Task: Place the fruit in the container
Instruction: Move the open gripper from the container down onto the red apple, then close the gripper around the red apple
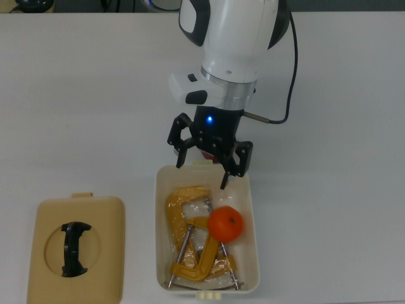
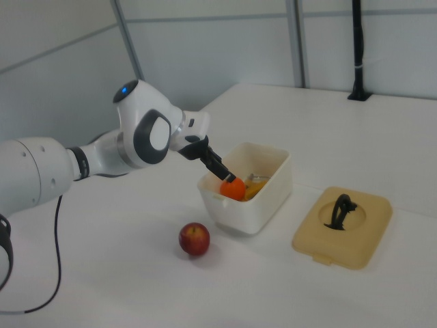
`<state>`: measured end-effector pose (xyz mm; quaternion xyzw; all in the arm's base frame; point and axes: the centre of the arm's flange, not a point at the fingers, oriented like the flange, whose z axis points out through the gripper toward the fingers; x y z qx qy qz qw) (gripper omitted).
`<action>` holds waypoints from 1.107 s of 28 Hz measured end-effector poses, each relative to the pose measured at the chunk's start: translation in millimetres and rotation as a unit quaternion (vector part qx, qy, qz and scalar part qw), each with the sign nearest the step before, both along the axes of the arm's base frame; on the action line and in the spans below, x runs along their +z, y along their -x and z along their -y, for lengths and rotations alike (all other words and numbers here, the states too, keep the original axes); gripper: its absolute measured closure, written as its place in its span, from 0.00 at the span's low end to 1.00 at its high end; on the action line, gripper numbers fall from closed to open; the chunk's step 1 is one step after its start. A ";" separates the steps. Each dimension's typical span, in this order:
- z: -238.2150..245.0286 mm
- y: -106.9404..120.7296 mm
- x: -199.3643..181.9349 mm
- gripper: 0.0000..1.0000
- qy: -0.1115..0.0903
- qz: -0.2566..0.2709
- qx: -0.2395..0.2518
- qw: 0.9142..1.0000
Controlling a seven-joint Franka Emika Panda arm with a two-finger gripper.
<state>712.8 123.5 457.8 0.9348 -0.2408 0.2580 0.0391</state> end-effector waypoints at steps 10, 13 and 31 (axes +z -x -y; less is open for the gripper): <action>14.4 47.5 14.4 0.00 0.003 -0.213 0.149 0.966; 14.1 58.3 7.8 0.00 0.000 -0.246 0.176 0.953; -40.9 71.8 -118.2 0.00 0.040 -0.208 0.178 0.961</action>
